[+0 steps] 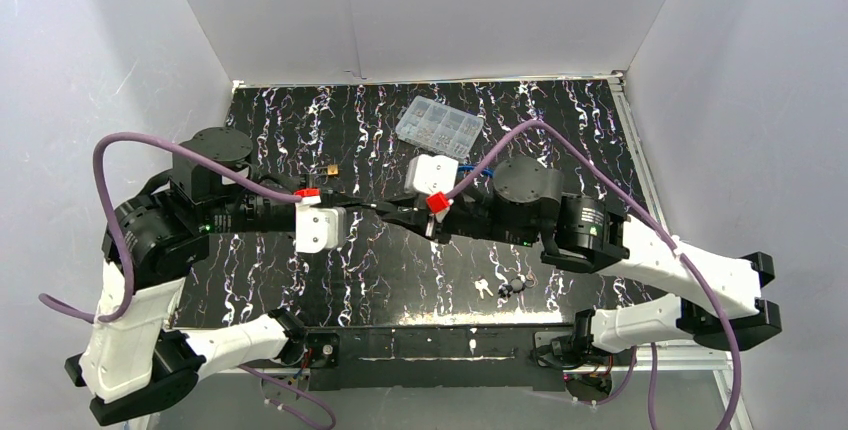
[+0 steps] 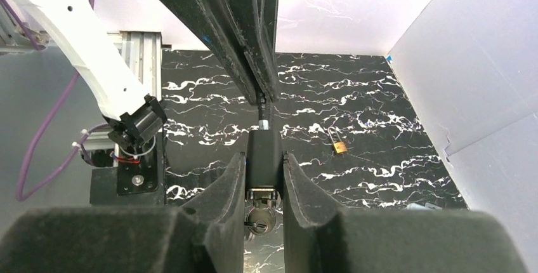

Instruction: Unlock with the key

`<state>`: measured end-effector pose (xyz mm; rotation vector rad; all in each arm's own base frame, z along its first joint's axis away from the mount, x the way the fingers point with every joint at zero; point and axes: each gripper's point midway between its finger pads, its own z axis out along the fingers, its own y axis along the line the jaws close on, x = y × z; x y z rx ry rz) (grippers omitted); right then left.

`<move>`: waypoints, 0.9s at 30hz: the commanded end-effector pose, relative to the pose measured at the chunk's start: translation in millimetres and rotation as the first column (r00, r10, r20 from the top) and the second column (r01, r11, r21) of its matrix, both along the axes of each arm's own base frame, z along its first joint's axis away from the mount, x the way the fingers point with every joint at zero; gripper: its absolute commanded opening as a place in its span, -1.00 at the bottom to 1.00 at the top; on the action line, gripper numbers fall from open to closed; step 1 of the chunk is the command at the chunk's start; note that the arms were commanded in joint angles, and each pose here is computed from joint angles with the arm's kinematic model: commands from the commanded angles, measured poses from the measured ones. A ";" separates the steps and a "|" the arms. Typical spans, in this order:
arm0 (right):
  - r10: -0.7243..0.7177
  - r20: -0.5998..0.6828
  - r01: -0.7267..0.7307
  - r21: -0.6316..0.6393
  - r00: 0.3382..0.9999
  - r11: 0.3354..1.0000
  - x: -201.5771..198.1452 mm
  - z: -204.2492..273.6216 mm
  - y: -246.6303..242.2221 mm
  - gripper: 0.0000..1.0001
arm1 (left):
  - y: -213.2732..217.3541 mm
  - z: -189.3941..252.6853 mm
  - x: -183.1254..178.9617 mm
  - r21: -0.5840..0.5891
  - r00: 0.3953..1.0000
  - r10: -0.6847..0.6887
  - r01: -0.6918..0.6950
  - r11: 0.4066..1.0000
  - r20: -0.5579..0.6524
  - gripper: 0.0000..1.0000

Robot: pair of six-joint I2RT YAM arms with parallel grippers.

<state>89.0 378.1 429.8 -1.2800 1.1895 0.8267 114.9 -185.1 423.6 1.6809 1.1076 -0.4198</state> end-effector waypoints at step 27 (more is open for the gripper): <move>-0.008 -0.236 0.026 0.070 0.972 0.997 1.4 -36.7 -13.8 -0.97 | 26.3 98.0 61.3 -0.380 0.890 0.455 -0.406 0.831 0.043 0.96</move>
